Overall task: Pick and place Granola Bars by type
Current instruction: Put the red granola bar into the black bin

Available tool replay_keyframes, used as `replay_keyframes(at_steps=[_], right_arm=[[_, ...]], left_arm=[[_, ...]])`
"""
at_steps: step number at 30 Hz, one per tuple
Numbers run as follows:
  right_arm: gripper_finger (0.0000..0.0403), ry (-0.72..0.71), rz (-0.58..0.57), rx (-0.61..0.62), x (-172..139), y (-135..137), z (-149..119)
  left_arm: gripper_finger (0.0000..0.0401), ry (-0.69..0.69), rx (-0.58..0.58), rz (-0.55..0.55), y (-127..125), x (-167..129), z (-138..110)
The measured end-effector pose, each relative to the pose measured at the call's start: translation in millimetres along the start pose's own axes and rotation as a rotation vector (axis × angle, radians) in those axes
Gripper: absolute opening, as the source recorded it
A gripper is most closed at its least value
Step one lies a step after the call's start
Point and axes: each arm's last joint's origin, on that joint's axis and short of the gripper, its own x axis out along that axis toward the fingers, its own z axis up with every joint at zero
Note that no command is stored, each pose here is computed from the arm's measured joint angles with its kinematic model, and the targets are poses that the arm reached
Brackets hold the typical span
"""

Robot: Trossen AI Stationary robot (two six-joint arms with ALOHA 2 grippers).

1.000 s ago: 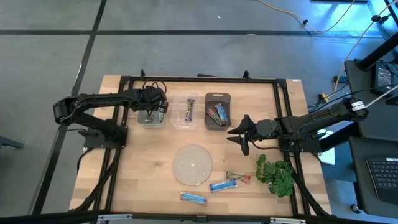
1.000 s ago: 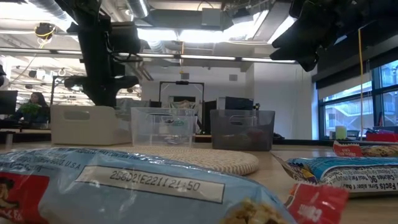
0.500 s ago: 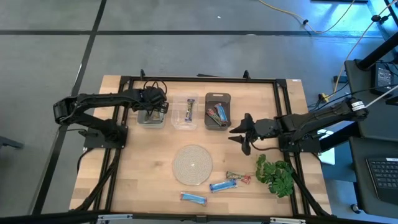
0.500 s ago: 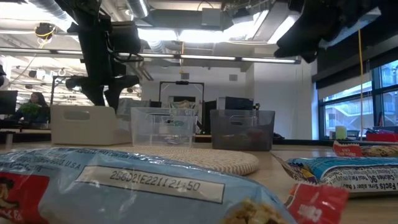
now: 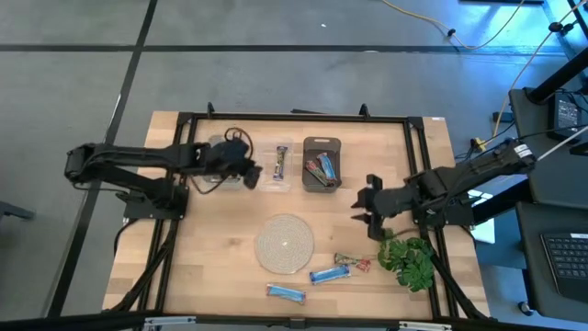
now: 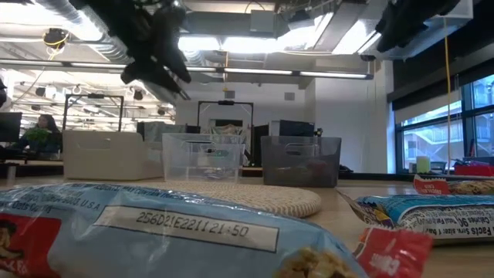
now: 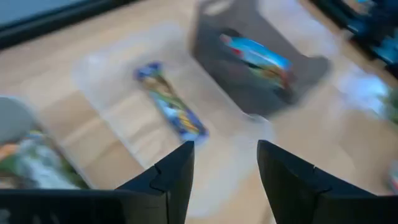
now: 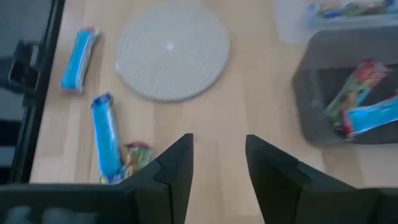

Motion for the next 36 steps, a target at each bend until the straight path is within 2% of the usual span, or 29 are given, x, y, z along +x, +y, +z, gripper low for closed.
replay_keyframes(at_steps=[6, 10, 16, 22, 25, 32, 36], right_arm=[[0.0149, 0.130, 0.001, -0.098, 28, 24, -12], [0.0149, 0.200, 0.000, -0.143, 49, 41, -22], [0.0149, 0.303, 0.056, -0.052, 73, 63, -35], [0.0154, 0.327, 0.030, 0.054, 91, 75, -44], [0.0174, 0.332, 0.029, 0.067, 98, 80, -47], [0.0248, 0.367, 0.001, 0.046, 113, 90, -60], [0.0271, 0.386, 0.002, 0.024, 120, 98, -69]], left_arm=[[0.0169, 0.054, -0.003, -0.099, -25, -10, -22], [0.0171, 0.052, -0.008, -0.089, -37, -10, -35], [0.0169, 0.043, 0.047, -0.047, -47, -5, -48], [0.0170, 0.069, 0.085, -0.019, -51, 3, -58], [0.0169, 0.082, 0.097, -0.007, -52, 7, -61], [0.0170, 0.102, 0.131, 0.015, -54, 18, -67], [0.0168, 0.110, 0.144, 0.022, -55, 22, -69]])
